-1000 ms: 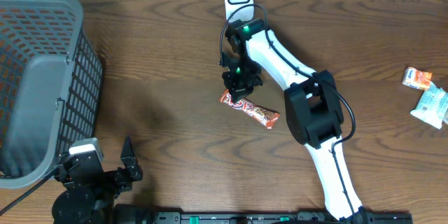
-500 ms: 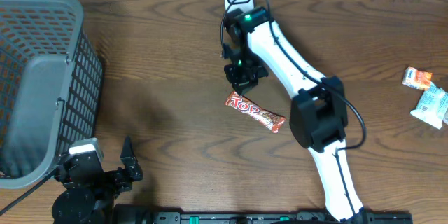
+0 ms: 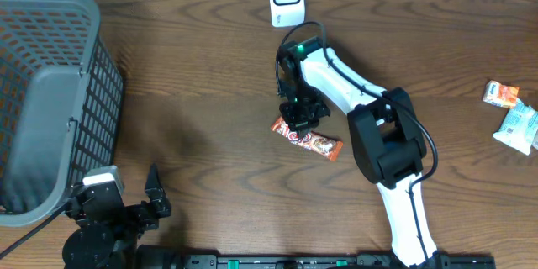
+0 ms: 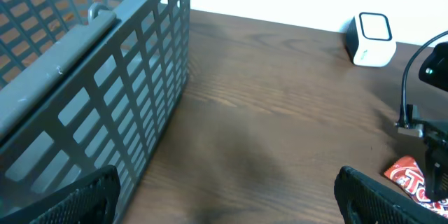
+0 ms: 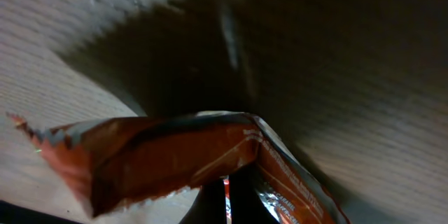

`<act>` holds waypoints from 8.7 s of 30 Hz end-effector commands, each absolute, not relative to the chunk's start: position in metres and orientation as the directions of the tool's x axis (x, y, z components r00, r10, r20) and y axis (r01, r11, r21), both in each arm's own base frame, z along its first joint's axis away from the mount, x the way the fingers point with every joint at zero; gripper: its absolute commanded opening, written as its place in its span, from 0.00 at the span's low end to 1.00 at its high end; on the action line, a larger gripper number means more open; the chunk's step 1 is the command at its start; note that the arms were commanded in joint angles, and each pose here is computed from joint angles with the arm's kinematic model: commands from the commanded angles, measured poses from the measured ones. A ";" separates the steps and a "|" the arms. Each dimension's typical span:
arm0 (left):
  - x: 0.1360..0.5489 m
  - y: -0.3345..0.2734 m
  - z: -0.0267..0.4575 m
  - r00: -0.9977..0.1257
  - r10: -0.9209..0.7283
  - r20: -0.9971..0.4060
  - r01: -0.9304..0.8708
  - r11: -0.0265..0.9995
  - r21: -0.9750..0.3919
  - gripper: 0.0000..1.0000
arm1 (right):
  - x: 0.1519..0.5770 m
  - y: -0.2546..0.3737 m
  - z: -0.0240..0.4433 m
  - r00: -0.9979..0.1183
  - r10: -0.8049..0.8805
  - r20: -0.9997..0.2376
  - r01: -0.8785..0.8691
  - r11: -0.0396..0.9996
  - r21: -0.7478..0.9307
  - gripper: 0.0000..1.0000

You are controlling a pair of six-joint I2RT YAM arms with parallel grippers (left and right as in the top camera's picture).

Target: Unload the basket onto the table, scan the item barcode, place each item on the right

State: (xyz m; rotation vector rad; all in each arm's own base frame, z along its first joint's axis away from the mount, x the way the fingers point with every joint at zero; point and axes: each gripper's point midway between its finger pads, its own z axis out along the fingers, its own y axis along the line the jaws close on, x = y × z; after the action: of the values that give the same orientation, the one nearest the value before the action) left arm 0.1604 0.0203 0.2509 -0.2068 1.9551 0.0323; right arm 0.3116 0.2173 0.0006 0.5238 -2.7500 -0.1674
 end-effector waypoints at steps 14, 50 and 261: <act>0.160 0.019 0.251 -0.366 -0.133 -0.921 -0.155 0.985 -0.080 0.98 | 0.337 0.233 0.063 -0.892 -0.389 0.229 -0.352 0.917 0.186 0.01; 0.160 0.019 0.251 -0.366 -0.133 -0.921 -0.155 0.985 -0.080 0.98 | 0.343 0.149 0.087 -0.854 -0.419 0.309 -0.481 0.862 -0.158 0.99; 0.160 0.019 0.251 -0.366 -0.133 -0.921 -0.155 0.985 -0.080 0.98 | 0.276 0.137 0.062 -0.976 -0.108 0.187 -0.153 0.957 -0.248 0.99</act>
State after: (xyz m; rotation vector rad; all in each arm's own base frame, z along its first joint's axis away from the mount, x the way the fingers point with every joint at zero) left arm 0.1604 0.0204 0.2509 -0.2071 1.9551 0.0327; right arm 0.2871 0.1513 0.0694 0.2313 -2.9463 0.2333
